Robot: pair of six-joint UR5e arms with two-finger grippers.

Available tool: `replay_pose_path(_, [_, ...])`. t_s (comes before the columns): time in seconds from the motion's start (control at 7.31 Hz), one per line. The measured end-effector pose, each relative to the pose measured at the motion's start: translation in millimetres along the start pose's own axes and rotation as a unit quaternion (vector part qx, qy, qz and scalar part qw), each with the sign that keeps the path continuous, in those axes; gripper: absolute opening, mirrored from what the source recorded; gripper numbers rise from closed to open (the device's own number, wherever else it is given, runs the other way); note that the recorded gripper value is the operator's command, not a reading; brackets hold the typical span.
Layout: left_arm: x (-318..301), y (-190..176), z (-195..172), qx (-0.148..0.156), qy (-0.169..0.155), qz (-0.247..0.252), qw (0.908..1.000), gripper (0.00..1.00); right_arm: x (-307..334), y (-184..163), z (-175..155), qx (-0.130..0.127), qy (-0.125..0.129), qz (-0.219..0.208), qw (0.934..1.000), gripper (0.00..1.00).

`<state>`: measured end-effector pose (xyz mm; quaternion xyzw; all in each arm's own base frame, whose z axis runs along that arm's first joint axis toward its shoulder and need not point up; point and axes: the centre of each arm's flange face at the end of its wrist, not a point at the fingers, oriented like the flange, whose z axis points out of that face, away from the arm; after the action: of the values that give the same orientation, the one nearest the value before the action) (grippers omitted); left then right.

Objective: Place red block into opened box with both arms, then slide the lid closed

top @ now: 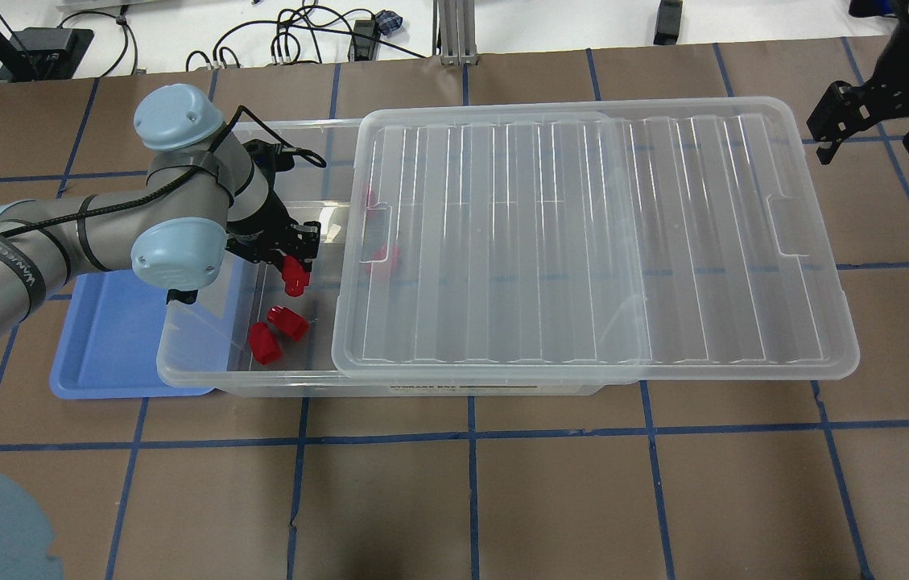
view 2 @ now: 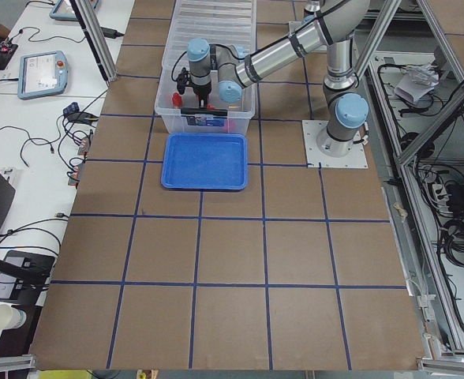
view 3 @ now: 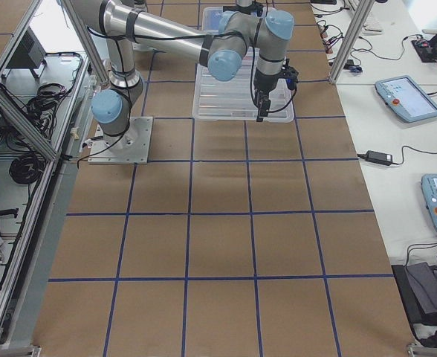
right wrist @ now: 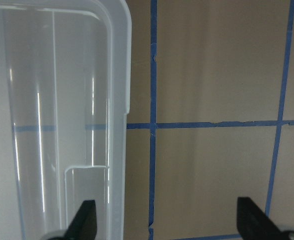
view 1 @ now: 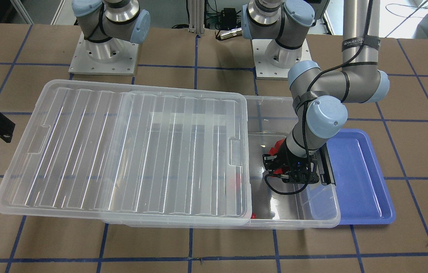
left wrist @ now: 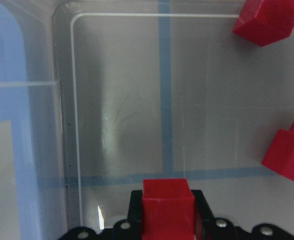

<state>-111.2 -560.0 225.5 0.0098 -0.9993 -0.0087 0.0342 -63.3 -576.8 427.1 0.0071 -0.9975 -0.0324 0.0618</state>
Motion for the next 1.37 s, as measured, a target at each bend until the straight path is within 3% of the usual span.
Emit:
replay_pose_path(0.55, [-2.2, 1.9, 11.5, -0.012, -0.013, -0.010, 0.9998, 0.00, -1.3, 1.6, 4.8, -0.009, -0.003, -0.001, 1.0000, 1.00])
replay_pose_path(0.82, [-3.8, 3.8, 16.0, -0.016, -0.018, -0.008, 0.9997, 1.00, -1.3, 1.6, 4.9, -0.009, -0.003, 0.000, 1.0000, 1.00])
replay_pose_path(1.09, [-4.4, -1.2, 8.5, -0.006, -0.023, -0.003, 0.9997, 1.00, -1.3, 1.6, 4.8, -0.009, -0.003, 0.000, 1.0000, 1.00])
replay_pose_path(1.37, [0.5, -16.2, -30.3, 0.020, -0.024, 0.000, 0.9995, 1.00, -1.3, 1.7, 5.1, -0.010, -0.003, 0.000, 0.9999, 1.00])
